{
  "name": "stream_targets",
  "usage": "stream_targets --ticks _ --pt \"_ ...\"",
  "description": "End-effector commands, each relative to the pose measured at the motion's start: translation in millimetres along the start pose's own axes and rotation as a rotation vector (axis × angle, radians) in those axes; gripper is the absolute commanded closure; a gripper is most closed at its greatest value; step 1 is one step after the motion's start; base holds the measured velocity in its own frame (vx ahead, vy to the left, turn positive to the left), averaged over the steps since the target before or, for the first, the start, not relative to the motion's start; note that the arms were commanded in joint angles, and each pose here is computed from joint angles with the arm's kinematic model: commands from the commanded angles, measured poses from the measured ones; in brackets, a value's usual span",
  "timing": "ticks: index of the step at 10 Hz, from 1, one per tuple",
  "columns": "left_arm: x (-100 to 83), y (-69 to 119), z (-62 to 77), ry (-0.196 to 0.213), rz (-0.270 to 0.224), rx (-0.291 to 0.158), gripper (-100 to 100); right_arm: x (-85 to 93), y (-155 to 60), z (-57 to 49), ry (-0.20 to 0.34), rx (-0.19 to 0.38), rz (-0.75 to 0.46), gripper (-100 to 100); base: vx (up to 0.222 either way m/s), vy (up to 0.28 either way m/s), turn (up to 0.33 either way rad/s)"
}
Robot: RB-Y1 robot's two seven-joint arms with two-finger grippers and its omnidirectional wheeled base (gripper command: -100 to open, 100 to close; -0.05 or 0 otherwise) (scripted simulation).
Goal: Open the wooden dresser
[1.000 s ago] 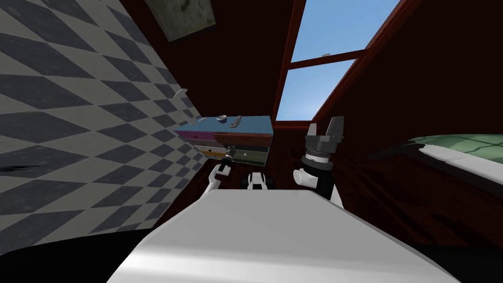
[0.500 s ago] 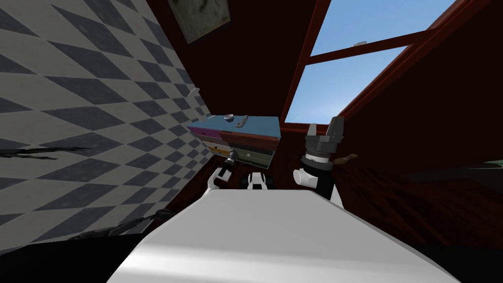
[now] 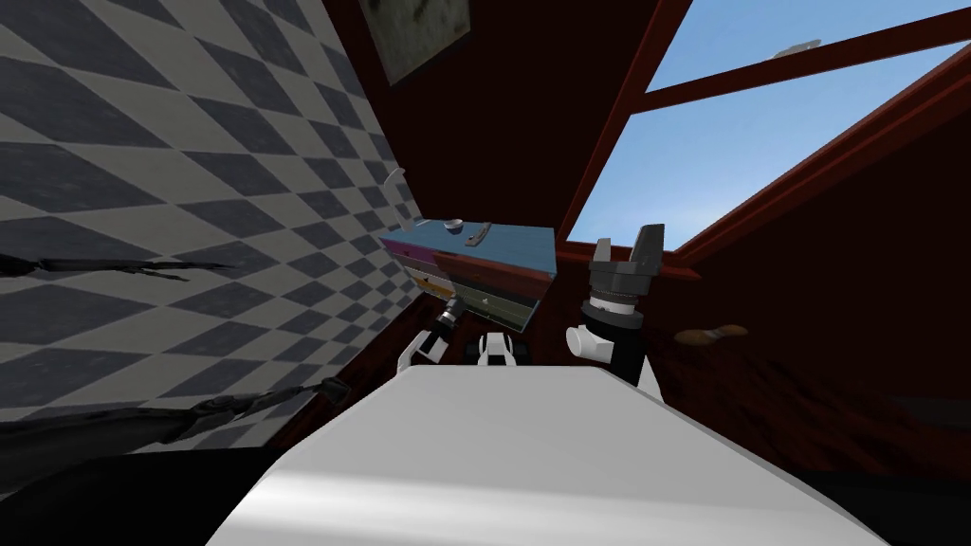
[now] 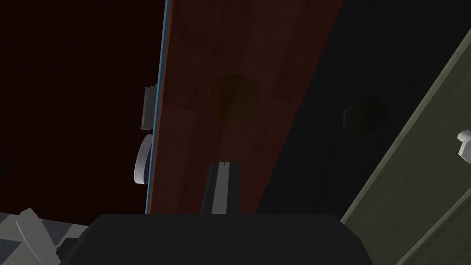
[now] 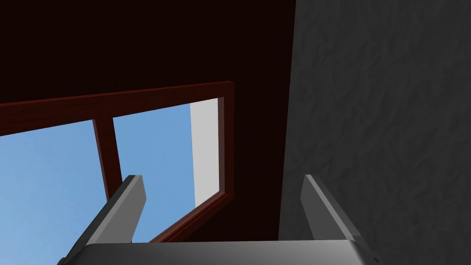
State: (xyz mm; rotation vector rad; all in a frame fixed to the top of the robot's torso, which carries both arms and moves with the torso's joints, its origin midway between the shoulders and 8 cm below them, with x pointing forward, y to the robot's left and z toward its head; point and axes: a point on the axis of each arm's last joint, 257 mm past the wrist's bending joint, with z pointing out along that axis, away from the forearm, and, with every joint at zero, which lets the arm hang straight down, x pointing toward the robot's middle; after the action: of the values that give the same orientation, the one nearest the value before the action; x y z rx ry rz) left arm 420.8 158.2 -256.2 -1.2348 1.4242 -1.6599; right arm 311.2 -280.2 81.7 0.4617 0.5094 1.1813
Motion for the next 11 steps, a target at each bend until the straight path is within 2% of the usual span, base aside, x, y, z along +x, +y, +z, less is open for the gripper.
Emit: stream_targets --ticks 1,4,7,8,11 --pt "1.0 -0.6 3.3 0.001 -0.004 0.006 -100 0.0 0.0 0.0 0.000 0.000 0.000 0 0.098 -0.029 -0.061" --pt "0.9 -2.0 8.9 -0.002 -0.008 0.015 -100 0.0 0.0 0.0 0.000 0.000 0.000 0 0.148 -0.068 -0.046" --pt "1.2 -5.0 8.5 -0.001 -0.005 0.014 -100 0.0 0.0 0.0 0.000 0.000 0.000 0 0.082 -0.046 -0.010" --pt "1.0 -5.4 8.7 -0.002 -0.006 0.014 100 0.0 0.0 0.0 0.000 0.000 0.000 0 0.011 -0.007 0.001" --pt "6.8 -8.0 1.2 0.014 -0.003 0.011 100 0.0 0.0 0.1 0.000 0.000 0.000 0 -0.150 0.069 0.052"
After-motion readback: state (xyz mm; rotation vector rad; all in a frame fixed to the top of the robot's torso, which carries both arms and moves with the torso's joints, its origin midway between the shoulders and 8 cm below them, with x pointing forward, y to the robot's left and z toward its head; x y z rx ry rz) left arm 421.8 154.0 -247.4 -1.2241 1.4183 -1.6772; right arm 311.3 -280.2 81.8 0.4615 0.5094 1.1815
